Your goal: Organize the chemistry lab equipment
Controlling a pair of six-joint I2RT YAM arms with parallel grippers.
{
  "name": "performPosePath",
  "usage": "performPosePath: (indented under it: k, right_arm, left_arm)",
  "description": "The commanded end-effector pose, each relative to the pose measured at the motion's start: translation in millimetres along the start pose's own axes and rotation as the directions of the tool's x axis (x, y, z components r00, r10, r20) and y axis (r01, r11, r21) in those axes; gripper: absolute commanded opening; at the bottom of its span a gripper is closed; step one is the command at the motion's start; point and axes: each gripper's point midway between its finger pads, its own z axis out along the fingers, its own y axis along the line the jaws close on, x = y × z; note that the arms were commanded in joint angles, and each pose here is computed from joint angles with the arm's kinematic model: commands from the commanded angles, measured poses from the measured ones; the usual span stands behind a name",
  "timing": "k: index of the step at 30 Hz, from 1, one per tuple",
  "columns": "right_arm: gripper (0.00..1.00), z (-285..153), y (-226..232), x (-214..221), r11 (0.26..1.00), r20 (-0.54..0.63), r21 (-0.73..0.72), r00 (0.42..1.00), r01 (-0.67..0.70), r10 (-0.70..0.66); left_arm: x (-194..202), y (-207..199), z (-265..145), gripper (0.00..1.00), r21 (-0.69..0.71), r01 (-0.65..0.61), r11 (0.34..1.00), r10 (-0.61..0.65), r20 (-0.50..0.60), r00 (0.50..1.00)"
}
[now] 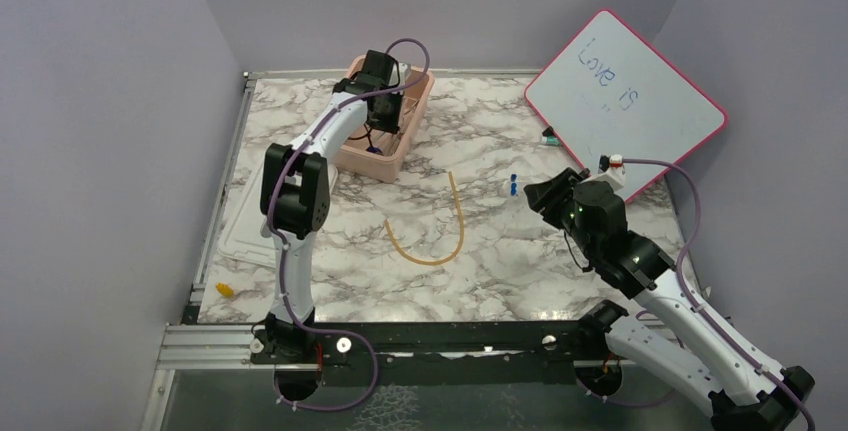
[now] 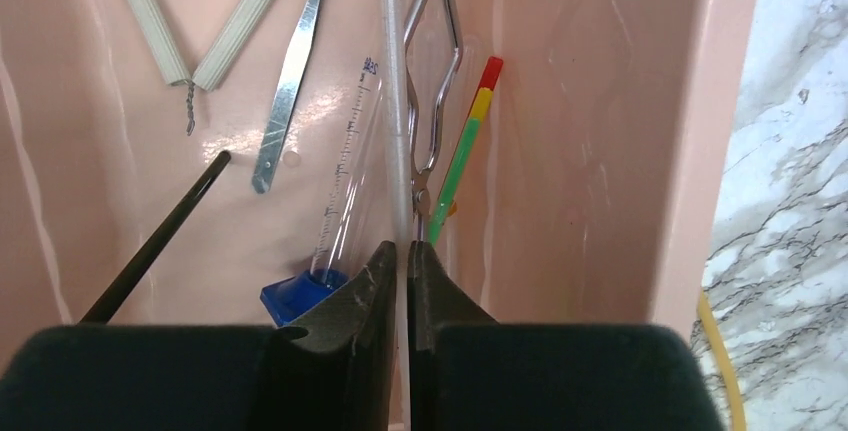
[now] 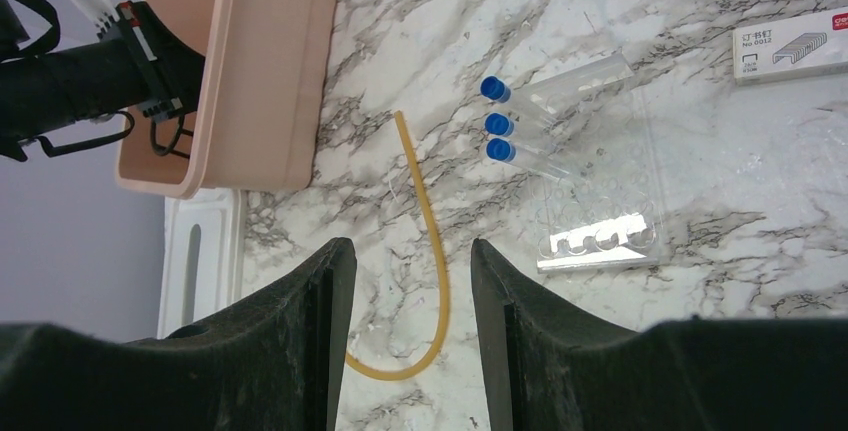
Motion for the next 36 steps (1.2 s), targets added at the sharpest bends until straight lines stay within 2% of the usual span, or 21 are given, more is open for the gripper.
performPosePath:
  k: [1, 5, 9, 13, 18, 25, 32, 36]
  right_arm:
    - [0.50, 2, 1, -5, 1.000, 0.027, -0.007, 1.000, -0.011, 0.011]
    - [0.50, 2, 2, -6, 1.000, 0.031, -0.008, 0.999, -0.009, 0.009]
    - [0.51, 2, 2, -5, 1.000, 0.026, -0.011, 1.000, 0.001, 0.000]
    - [0.51, 5, 1, 1, 1.000, 0.009, -0.008, 1.000, -0.001, 0.001]
    - [0.51, 6, 2, 5, 1.000, -0.009, -0.017, 1.000, 0.002, -0.002]
    - [0.51, 4, 2, 2, 1.000, -0.008, -0.013, 1.000, 0.008, -0.009]
    - [0.51, -4, 0, -3, 1.000, 0.007, -0.009, 1.000, -0.004, 0.004]
    - [0.51, -6, -1, -4, 1.000, 0.010, -0.011, 1.000, -0.017, 0.017]
  left_arm:
    - [-22, -11, -12, 0.16, 0.043, 0.004, 0.999, -0.007, 0.071, 0.997]
    - [-35, -14, -28, 0.25, 0.044, 0.028, 0.999, -0.033, 0.112, 0.993]
    - [-57, -25, -64, 0.35, 0.072, 0.058, 0.996, -0.071, 0.198, 0.978]
    - [-73, -54, -108, 0.45, 0.106, 0.034, 0.994, -0.063, 0.284, 0.957]
    - [-63, -99, -153, 0.55, 0.163, -0.033, 0.986, -0.024, 0.332, 0.943]
    - [2, -173, -188, 0.58, 0.300, -0.169, 0.939, 0.070, 0.316, 0.946]
    - [98, -204, -168, 0.59, 0.409, -0.181, 0.895, 0.107, 0.196, 0.975]
    - [145, -204, -139, 0.59, 0.394, -0.142, 0.908, 0.120, 0.080, 0.990]
